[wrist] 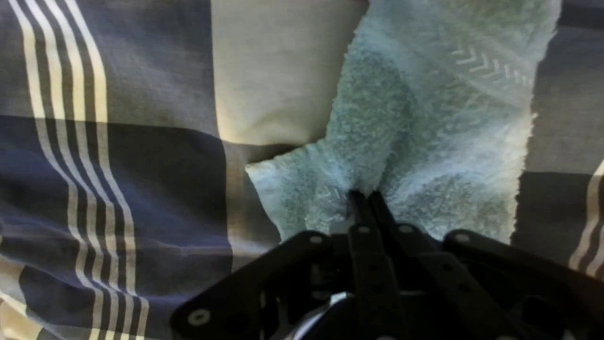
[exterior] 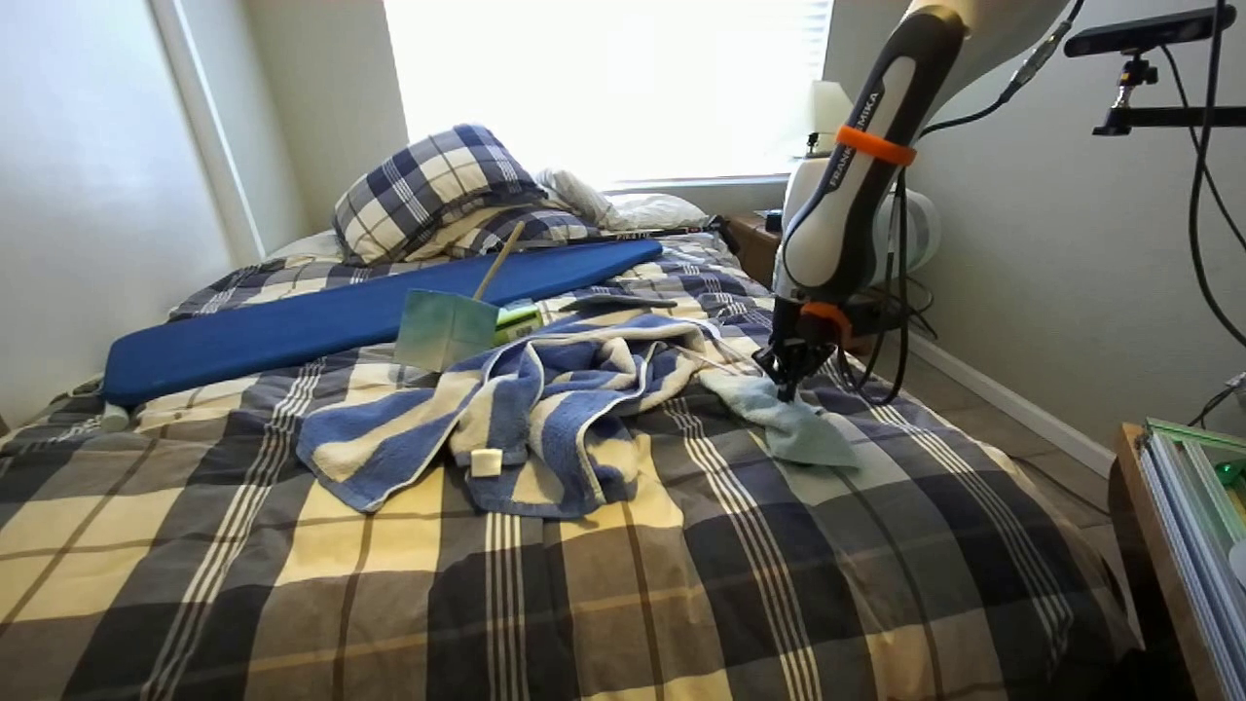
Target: Use the small towel to wipe the remote control.
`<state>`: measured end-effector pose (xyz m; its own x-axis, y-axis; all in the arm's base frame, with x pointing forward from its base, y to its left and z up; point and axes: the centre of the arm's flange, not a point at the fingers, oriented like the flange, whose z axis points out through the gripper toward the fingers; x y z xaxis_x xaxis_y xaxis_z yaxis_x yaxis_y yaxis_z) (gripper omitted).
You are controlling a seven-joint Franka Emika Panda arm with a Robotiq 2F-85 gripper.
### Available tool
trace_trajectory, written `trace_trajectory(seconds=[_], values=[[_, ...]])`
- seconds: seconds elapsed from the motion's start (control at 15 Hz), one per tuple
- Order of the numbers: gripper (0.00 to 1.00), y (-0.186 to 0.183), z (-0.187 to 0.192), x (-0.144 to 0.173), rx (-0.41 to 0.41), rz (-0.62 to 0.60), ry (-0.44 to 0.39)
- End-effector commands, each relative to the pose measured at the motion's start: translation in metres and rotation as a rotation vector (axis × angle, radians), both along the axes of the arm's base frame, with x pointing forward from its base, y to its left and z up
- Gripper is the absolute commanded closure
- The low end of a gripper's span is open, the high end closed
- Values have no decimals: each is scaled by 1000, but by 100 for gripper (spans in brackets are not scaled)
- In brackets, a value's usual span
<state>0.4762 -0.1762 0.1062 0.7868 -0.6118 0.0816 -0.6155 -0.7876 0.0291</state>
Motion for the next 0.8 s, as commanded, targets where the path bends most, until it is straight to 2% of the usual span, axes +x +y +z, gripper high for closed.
trace_trajectory(seconds=[0.0, 0.13, 0.33, 0.53, 0.73], values=[[99, -25, 4, 5, -31, -48, -43], [99, -36, 6, 6, -60, -66, -71], [99, -34, 7, 9, -44, -55, -107], [99, -15, 1, 12, 0, -22, -69], [99, 13, -6, 10, 47, 20, 28]])
